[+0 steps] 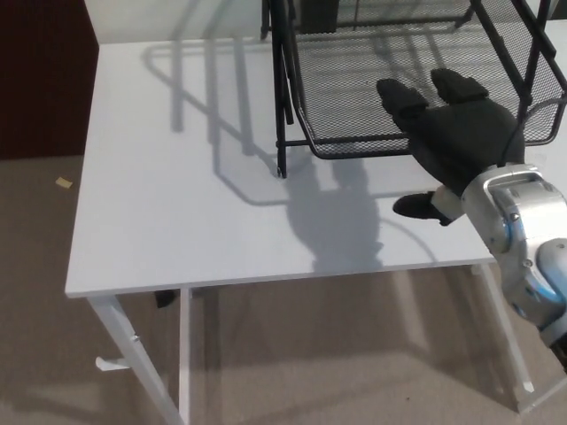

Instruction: The robot walks towards a file tray kept in the middle of a desk and uses its right hand to grab a tray and pulls it out towards itself

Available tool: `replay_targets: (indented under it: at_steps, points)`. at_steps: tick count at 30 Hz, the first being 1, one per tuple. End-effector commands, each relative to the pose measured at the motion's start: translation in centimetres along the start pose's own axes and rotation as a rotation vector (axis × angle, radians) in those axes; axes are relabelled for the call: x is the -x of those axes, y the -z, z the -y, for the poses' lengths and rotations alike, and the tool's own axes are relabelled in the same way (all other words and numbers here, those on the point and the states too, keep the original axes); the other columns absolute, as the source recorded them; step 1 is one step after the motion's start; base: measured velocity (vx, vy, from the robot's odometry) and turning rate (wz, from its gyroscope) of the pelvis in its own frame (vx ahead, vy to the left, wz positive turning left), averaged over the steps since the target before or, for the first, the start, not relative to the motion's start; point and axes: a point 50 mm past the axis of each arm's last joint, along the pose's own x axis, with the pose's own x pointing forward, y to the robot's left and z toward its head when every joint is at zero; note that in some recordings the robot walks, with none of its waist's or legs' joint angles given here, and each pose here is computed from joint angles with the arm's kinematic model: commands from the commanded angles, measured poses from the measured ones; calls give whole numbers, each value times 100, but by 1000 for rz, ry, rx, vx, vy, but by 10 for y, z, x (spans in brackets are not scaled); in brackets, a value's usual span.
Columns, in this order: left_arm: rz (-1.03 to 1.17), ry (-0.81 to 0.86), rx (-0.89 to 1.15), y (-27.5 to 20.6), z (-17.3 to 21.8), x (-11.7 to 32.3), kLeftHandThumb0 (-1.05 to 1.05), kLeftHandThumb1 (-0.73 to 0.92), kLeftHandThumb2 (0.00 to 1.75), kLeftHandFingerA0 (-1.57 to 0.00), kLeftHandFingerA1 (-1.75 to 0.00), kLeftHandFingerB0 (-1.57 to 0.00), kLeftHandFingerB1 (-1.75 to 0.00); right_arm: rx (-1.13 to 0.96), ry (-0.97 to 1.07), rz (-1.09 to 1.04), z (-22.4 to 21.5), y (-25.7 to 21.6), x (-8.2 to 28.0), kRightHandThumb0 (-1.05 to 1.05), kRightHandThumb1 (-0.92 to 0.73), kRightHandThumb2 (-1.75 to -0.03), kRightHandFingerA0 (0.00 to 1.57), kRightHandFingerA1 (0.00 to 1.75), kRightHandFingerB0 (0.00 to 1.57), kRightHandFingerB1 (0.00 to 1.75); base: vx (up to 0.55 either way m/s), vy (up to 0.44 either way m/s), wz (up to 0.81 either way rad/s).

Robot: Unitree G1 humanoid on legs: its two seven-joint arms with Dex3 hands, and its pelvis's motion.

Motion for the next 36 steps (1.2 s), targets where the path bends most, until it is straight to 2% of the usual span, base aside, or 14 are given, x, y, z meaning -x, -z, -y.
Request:
replay_targets:
  at_steps: [1,2,8,9,10,11,14,18,19,23,28,29,34,36]
  points:
    - [103,44,-249,-15,-7,6,-52,48,78,-53,-58,-24,-45,426,100,-274,20,28,-6,-81,-51,-83,0,0,0,1,0,0,0]
    - [100,48,-245,-14,-7,6,-43,62,58,-58,-46,-28,-34,413,100,-279,20,28,-6,-81,-51,-83,0,0,0,1,0,0,0]
    - [84,65,-236,-11,-5,5,-43,61,58,-58,-48,-30,-33,366,76,-263,18,24,-6,-79,-50,-82,0,0,0,2,0,0,0]
    - [79,65,-224,-11,-3,6,-51,49,77,-56,-58,-25,-44,332,83,-259,16,22,-5,-74,-47,-81,0,4,0,7,0,0,0]
    - [80,65,-223,-10,-3,6,-51,49,77,-56,-58,-25,-44,333,83,-260,16,22,-5,-74,-47,-81,0,4,0,7,0,0,0]
    - [83,65,-234,-10,-3,6,-44,60,58,-59,-47,-31,-33,320,70,-253,15,21,-5,-76,-48,-80,0,0,0,4,0,0,0]
    - [86,64,-264,-11,-3,6,-47,61,58,-55,-47,-31,-33,266,60,-236,11,19,-5,-75,-48,-79,0,0,0,5,0,0,0]
    - [99,65,-254,-11,-3,4,-46,60,57,-60,-47,-32,-33,234,11,-241,7,20,-4,-77,-51,-81,0,0,0,3,0,0,0]
    - [95,62,-265,-11,-3,3,-54,50,78,-56,-57,-27,-45,227,2,-242,7,21,-4,-79,-51,-83,0,2,0,5,0,0,0]
    - [99,73,-270,-12,-2,2,-54,49,80,-55,-58,-25,-45,191,-20,-239,3,24,-3,-77,-50,-83,0,4,0,7,0,0,0]
    - [107,70,-279,-14,-3,1,-51,49,78,-57,-59,-26,-45,170,-48,-241,-3,29,-2,-73,-48,-84,0,11,0,11,0,0,0]
    - [110,71,-290,-15,-3,0,-44,60,57,-60,-48,-32,-33,150,-59,-251,-4,30,-2,-73,-48,-84,0,10,0,11,0,0,0]
    - [117,75,-306,-17,-3,2,-43,61,58,-60,-47,-31,-34,62,-86,-252,-8,34,0,-74,-48,-80,0,3,0,5,0,0,0]
    - [119,78,-311,-18,-2,2,-43,61,58,-59,-47,-31,-34,43,-98,-251,-10,35,1,-72,-47,-80,0,5,0,7,0,0,0]
